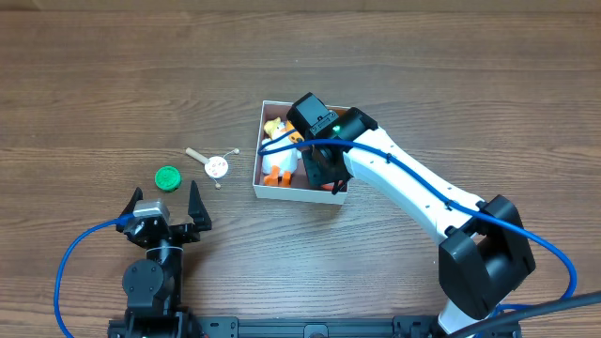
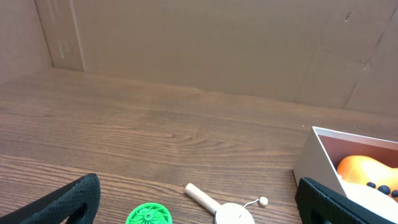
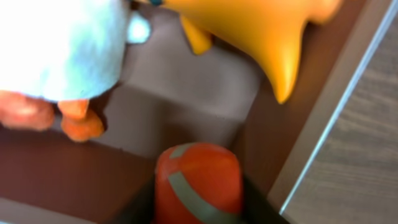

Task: Pack container
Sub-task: 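Carry the red ball into the box and lower it with the right gripper, then open the right gripper and raise it out of the box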

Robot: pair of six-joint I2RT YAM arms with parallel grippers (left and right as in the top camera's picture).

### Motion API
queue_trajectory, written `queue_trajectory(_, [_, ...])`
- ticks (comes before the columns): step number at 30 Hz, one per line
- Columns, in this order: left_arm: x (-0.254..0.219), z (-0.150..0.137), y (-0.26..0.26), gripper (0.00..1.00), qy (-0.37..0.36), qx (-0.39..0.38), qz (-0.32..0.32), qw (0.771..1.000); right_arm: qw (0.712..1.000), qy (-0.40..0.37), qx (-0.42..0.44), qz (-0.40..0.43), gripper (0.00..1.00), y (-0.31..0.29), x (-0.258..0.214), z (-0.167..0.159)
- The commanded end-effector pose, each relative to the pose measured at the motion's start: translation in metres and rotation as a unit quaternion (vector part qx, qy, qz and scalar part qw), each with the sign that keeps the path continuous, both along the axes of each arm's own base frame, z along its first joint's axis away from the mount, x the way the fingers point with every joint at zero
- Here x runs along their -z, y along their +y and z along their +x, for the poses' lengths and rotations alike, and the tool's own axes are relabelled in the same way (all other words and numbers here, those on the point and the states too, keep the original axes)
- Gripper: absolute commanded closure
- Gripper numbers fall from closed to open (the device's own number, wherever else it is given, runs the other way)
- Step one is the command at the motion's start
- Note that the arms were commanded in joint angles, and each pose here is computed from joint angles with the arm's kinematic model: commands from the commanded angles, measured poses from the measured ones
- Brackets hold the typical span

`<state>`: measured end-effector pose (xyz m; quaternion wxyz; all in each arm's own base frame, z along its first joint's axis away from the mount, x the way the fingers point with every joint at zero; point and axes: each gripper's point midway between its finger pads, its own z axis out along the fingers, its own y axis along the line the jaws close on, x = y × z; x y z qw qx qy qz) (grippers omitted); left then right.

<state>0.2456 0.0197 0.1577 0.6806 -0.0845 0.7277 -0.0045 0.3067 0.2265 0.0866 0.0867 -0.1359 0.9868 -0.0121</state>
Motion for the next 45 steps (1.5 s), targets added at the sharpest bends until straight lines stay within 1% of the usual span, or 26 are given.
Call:
queue_trajectory(1, [-0.001, -0.001, 0.003, 0.0, -0.004, -0.008, -0.004, 1.0, 1.0, -0.011, 0.003, 0.002, 0.48, 0.0, -0.006, 0.003])
queue_trajectory(3, [-0.001, -0.001, 0.003, 0.0, -0.004, -0.008, -0.004, 1.0, 1.0, -0.011, 0.004, 0.002, 0.45, 0.0, -0.006, 0.003])
queue_trajectory(8, [-0.001, -0.001, 0.003, 0.0, -0.004, -0.008, -0.004, 1.0, 1.0, -0.01, 0.004, 0.002, 0.44, 0.0, -0.006, 0.003])
queue_trajectory(10, [-0.001, -0.001, 0.003, 0.0, -0.004, -0.008, -0.004, 1.0, 1.0, -0.01, 0.003, 0.001, 0.41, 0.0, -0.006, 0.003])
queue_trajectory(15, [-0.001, -0.001, 0.003, 0.0, -0.004, -0.008, -0.004, 1.0, 1.0, -0.01, 0.004, 0.001, 0.38, 0.0, -0.006, 0.003])
queue_trajectory(17, [-0.001, -0.001, 0.003, 0.0, -0.004, -0.008, -0.004, 1.0, 1.0, -0.01, 0.004, 0.001, 0.35, 0.0, -0.006, 0.003])
queue_trajectory(28, [-0.001, -0.001, 0.003, 0.0, -0.004, -0.008, -0.004, 1.0, 1.0, -0.015, 0.004, 0.0, 0.34, 0.0, -0.006, 0.005])
queue_trajectory(33, [-0.001, -0.001, 0.003, 0.0, -0.004, -0.008, -0.004, 1.0, 0.999, -0.039, 0.008, -0.001, 0.34, 0.001, -0.024, 0.016])
queue_trajectory(37, [-0.001, -0.001, 0.003, 0.0, -0.004, -0.008, -0.004, 1.0, 0.998, -0.053, 0.035, 0.015, 0.34, 0.004, -0.053, 0.025])
queue_trajectory(42, [-0.001, -0.001, 0.003, 0.0, -0.004, -0.008, -0.004, 1.0, 0.993, -0.058, 0.098, 0.022, 0.34, -0.014, -0.076, 0.035])
queue_trajectory(45, [-0.001, -0.001, 0.003, 0.0, -0.004, -0.008, -0.004, 1.0, 0.988, -0.055, 0.141, 0.018, 0.28, -0.046, -0.085, 0.043])
